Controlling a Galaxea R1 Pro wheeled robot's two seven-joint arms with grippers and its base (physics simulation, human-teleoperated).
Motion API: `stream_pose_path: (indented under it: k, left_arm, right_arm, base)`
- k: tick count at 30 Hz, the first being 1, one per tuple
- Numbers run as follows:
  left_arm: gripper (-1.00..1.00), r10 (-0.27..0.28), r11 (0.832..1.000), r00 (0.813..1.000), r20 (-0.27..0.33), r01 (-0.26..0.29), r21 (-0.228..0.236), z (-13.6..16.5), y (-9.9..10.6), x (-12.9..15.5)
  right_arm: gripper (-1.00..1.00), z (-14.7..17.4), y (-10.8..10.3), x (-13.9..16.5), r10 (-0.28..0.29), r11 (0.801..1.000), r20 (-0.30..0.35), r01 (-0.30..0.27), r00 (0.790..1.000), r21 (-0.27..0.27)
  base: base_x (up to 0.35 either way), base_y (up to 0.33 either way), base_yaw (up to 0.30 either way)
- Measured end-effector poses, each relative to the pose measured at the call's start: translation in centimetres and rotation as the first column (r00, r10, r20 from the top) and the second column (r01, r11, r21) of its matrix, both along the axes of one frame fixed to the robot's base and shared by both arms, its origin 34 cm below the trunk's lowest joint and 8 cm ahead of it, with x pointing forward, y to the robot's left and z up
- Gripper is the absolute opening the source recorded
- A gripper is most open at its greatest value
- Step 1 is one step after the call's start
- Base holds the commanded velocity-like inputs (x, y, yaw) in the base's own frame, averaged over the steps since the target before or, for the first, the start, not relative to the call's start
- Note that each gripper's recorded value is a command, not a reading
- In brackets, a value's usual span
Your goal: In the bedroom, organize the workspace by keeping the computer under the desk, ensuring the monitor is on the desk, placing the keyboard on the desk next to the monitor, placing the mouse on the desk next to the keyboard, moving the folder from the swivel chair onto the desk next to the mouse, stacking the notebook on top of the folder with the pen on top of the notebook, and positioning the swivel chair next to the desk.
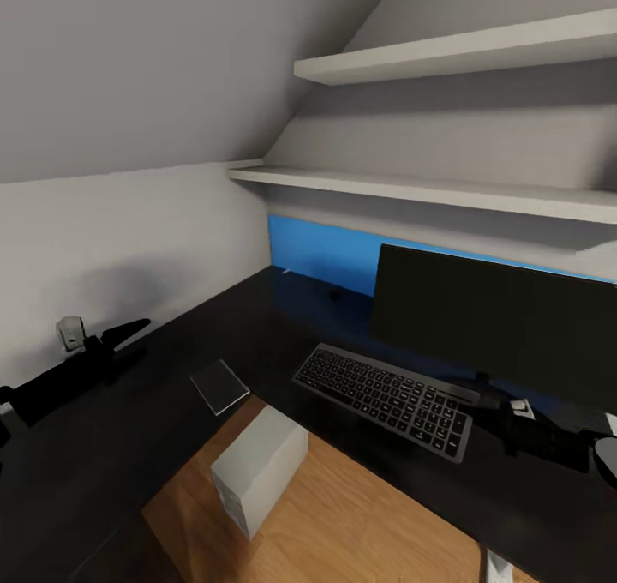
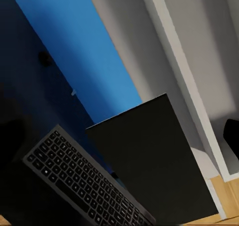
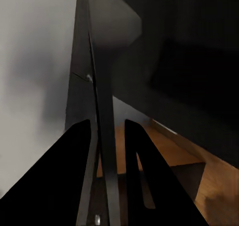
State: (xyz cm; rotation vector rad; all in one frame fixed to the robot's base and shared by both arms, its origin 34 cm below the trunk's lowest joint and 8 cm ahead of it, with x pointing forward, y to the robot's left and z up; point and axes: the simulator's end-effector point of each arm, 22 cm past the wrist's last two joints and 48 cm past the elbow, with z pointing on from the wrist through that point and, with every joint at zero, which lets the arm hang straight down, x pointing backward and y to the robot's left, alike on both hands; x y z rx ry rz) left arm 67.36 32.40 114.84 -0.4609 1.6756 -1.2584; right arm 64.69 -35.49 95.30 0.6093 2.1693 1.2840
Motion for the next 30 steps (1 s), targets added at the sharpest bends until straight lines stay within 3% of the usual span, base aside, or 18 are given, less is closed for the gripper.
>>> stream_pose_path:
  k: [3, 6, 12, 15, 20, 24, 30]
  left_arm:
    - [1.00, 0.007, 1.000, 1.000, -0.005, -0.007, 0.012, -0.2, 0.3, 0.0]
    - [1.00, 0.008, 1.000, 1.000, -0.006, -0.008, 0.017, -0.3, 0.3, 0.0]
    - [1.00, 0.004, 1.000, 1.000, -0.008, -0.004, 0.020, -0.4, 0.1, 0.0]
    - [1.00, 0.003, 1.000, 1.000, -0.001, -0.003, 0.012, -0.2, 0.2, 0.0]
    - [1.00, 0.004, 1.000, 1.000, 0.004, -0.004, 0.004, 0.0, 0.3, -0.2]
    - [1.00, 0.005, 1.000, 1.000, -0.010, -0.005, 0.005, -0.7, 0.4, -0.6]
    - [1.00, 0.026, 1.000, 1.000, -0.014, -0.026, -0.001, -1.0, 1.3, -0.9]
  right_arm:
    - [-1.00, 1.1, -0.3, -0.3, 0.013, 0.998, 0.034, -0.015, 0.999, 0.063]
    - [-1.00, -0.3, -0.6, -1.4, 0.051, 0.998, 0.020, -0.051, 0.999, 0.035]
    - [-1.00, -0.4, 0.1, -3.0, 0.127, 0.988, 0.045, -0.130, 0.991, 0.084]
    - [-1.00, -2.3, 0.3, -4.4, 0.185, 0.982, 0.008, -0.185, 0.983, 0.026]
    - [-1.00, -4.5, 0.3, -5.7, 0.217, 0.976, -0.055, -0.217, 0.975, -0.006]
    - [-1.00, -4.4, 1.5, -6.2, 0.254, 0.967, -0.055, -0.253, 0.966, 0.032]
    - [-1.00, -4.4, 1.3, -6.0, 0.253, 0.967, -0.026, -0.252, 0.967, 0.019]
  base:
    - [0.000, 0.000, -0.283]
    - [0.000, 0.000, -0.287]
    - [0.000, 0.000, -0.288]
    - [0.000, 0.000, -0.286]
    - [0.000, 0.000, -0.286]
    - [0.000, 0.000, -0.284]
    - [0.000, 0.000, -0.165]
